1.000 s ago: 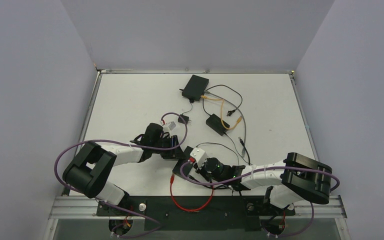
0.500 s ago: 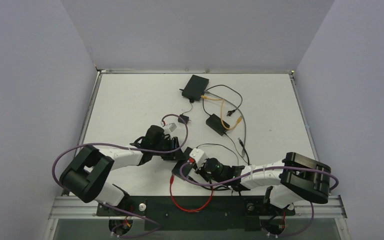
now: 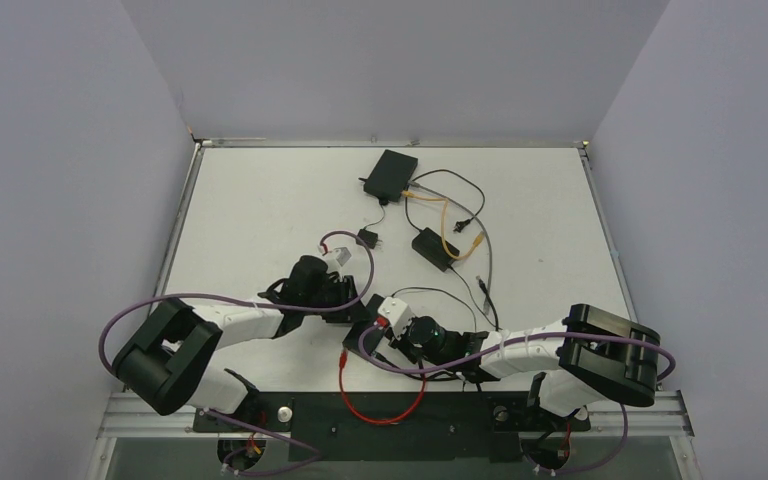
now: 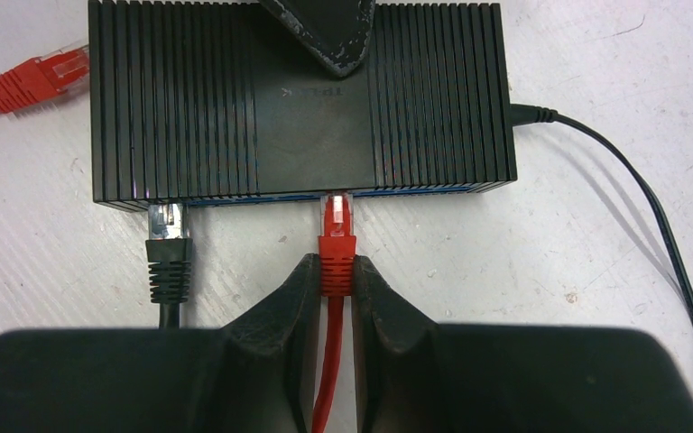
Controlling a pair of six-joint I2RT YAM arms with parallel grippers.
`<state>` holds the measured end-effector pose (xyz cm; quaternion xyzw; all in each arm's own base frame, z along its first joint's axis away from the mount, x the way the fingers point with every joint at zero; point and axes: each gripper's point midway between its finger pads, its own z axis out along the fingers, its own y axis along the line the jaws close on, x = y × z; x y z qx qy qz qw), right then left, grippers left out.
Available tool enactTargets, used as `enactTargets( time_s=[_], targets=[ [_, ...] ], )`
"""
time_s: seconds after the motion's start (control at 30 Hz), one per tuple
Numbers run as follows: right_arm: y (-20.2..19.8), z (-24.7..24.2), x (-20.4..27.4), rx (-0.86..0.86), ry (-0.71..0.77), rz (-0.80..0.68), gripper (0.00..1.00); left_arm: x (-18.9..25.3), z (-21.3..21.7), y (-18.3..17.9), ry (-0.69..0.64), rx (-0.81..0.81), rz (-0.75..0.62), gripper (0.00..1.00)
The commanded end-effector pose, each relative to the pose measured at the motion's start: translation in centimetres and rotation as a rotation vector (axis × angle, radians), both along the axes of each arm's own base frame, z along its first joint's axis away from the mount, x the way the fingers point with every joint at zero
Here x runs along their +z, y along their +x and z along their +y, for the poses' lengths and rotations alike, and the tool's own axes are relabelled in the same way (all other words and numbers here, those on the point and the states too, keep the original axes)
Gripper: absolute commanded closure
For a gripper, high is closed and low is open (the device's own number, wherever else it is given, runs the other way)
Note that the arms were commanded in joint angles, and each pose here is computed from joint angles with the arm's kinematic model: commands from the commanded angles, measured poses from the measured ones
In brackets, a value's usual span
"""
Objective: Insert the plug into the switch port
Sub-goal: Insert the connector into the switch port, then pick up the switch port at the center of the board.
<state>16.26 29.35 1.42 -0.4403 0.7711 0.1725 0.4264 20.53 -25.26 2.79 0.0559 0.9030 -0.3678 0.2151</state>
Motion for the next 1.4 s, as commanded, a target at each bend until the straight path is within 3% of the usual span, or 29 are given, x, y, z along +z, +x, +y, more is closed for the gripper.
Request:
enactTargets(
  time_s=[0.0, 0.43, 0.9, 1.0, 1.17, 1.37],
  targets=[
    [2.7, 6.2, 8.6, 0.019, 0.312, -0.137, 1.0, 0.5, -2.2, -5.7, -0.085, -0.166, 0.145, 0.72],
    [3.7, 7.3, 11.2, 0.04, 0.371, -0.184, 1.0, 1.4, -2.8, -6.7, -0.124, -0.182, 0.137, 0.73],
    [3.0, 6.3, 9.6, 0.05, 0.313, -0.142, 1.0, 2.1, -2.4, -5.2, -0.073, -0.136, 0.083, 0.72],
    [2.7, 6.0, 8.6, 0.055, 0.29, -0.12, 1.0, 2.6, -2.1, -4.1, -0.037, -0.102, 0.052, 0.67],
    [2.7, 5.5, 7.7, 0.043, 0.266, -0.101, 1.0, 3.0, 0.7, -1.3, 0.088, 0.048, 0.006, 0.5],
    [3.9, 5.3, 7.7, 0.001, 0.262, -0.093, 1.0, 4.9, 5.0, 2.0, 0.109, 0.252, -0.029, 0.45]
  ],
)
